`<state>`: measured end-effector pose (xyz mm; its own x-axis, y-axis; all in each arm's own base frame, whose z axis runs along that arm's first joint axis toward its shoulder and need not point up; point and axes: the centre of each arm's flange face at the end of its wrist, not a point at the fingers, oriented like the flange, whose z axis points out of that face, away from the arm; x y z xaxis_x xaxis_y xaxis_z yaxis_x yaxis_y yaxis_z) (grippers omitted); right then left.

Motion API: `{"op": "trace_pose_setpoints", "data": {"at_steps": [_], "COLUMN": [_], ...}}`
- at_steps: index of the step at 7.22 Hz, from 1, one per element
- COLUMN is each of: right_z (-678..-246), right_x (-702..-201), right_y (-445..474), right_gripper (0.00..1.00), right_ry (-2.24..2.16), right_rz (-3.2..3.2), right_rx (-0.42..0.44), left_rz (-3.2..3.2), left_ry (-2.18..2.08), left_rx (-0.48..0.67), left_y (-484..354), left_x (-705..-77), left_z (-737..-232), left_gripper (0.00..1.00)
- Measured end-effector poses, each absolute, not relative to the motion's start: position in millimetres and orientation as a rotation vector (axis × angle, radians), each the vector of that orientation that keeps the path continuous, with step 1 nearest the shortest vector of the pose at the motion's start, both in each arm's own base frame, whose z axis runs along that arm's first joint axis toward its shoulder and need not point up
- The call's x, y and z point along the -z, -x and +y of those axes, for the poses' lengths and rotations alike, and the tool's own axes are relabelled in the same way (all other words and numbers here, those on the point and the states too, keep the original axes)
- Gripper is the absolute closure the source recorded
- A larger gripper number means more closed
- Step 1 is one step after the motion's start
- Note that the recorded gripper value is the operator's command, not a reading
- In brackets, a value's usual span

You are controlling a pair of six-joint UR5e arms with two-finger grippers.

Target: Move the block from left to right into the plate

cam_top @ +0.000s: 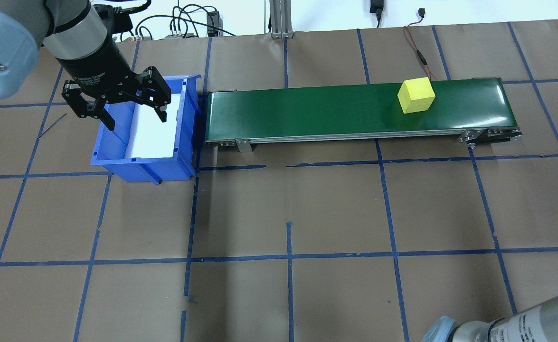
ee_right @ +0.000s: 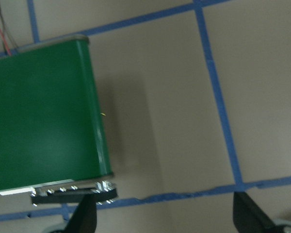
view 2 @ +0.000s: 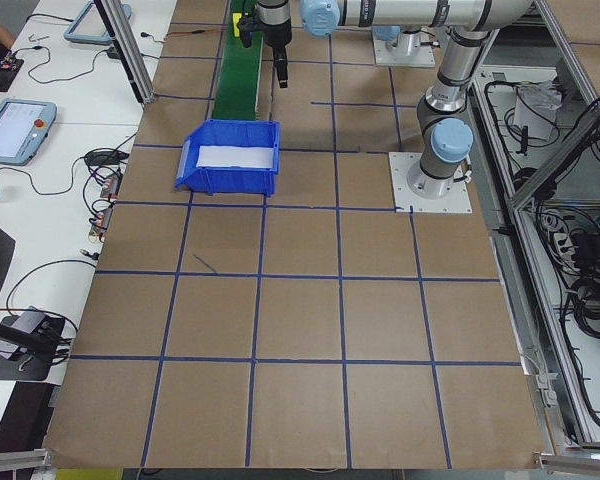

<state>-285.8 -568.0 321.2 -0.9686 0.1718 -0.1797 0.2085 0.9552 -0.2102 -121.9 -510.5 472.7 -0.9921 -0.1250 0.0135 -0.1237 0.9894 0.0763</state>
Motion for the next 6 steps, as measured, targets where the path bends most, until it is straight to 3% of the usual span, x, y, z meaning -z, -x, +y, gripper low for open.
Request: {"op": "trace_pose_setpoints", "data": {"at_steps": [2,6], "right_z": [-601.7,-636.4], "right_x": [-325.6,-306.9], "right_y": [233.7,161.0], "right_gripper": [0.00,0.00], "right_ry": [-0.365,-0.388], "right_rz": [2.817,2.691], "right_rx": [0.382,0.344], "left_rz": [-3.118,-3.121], "left_ry": [-0.190,-0.226], "left_rx": [0.115,0.107], "left_y": [124.2,128.0], "left_x": [-473.6,-476.3], "left_z": [-509.7,-507.6], "left_gripper": [0.00,0.00]}}
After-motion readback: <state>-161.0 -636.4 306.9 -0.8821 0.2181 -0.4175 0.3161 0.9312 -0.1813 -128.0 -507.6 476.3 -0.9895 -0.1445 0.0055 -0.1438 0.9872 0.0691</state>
